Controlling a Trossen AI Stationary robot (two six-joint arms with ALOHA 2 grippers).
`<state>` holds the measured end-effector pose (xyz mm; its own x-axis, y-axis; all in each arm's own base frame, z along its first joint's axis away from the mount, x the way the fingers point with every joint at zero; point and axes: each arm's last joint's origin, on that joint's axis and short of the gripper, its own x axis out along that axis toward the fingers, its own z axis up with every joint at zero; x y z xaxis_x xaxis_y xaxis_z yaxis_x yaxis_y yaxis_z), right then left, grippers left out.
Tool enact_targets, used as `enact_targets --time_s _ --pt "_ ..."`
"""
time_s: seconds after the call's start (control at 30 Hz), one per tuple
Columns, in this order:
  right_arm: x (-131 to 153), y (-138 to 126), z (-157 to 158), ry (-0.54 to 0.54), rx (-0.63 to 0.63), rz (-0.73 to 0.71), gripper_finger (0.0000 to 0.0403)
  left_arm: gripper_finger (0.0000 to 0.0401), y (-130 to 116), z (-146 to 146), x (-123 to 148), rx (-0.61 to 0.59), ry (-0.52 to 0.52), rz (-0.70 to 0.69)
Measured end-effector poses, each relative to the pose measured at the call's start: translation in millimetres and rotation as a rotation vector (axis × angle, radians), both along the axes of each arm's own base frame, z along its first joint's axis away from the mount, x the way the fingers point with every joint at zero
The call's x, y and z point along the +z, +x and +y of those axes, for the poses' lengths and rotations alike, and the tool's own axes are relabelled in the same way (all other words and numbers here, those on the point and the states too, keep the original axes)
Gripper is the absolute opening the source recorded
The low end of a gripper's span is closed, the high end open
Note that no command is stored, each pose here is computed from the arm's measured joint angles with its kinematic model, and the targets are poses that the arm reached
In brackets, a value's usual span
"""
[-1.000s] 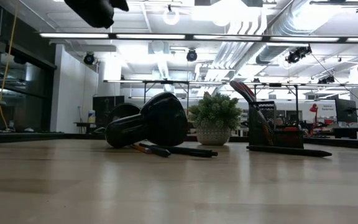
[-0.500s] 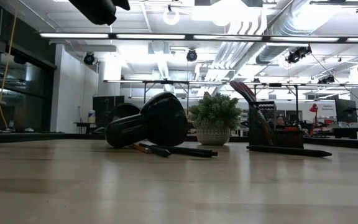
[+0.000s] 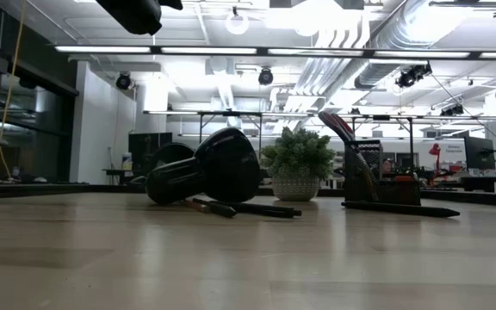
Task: Pick and place office supplies into organizer
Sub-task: Put the right orange pencil into the desk organizer
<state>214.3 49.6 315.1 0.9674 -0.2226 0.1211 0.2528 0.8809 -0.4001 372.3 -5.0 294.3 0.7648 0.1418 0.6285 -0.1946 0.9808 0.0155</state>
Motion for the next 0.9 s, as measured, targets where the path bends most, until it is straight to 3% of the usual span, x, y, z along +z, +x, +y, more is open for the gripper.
enact_targets --time_s 0.4,0.9 --pt "-2.8 3.3 -8.3 0.046 0.053 0.014 0.0011 0.0190 -0.4 1.6 0.0 0.036 -0.029 -0.005" --pt "-5.5 3.6 -8.1 0.068 0.058 0.036 0.0011 0.0133 -2.5 2.0 2.4 0.046 -0.040 -0.038"
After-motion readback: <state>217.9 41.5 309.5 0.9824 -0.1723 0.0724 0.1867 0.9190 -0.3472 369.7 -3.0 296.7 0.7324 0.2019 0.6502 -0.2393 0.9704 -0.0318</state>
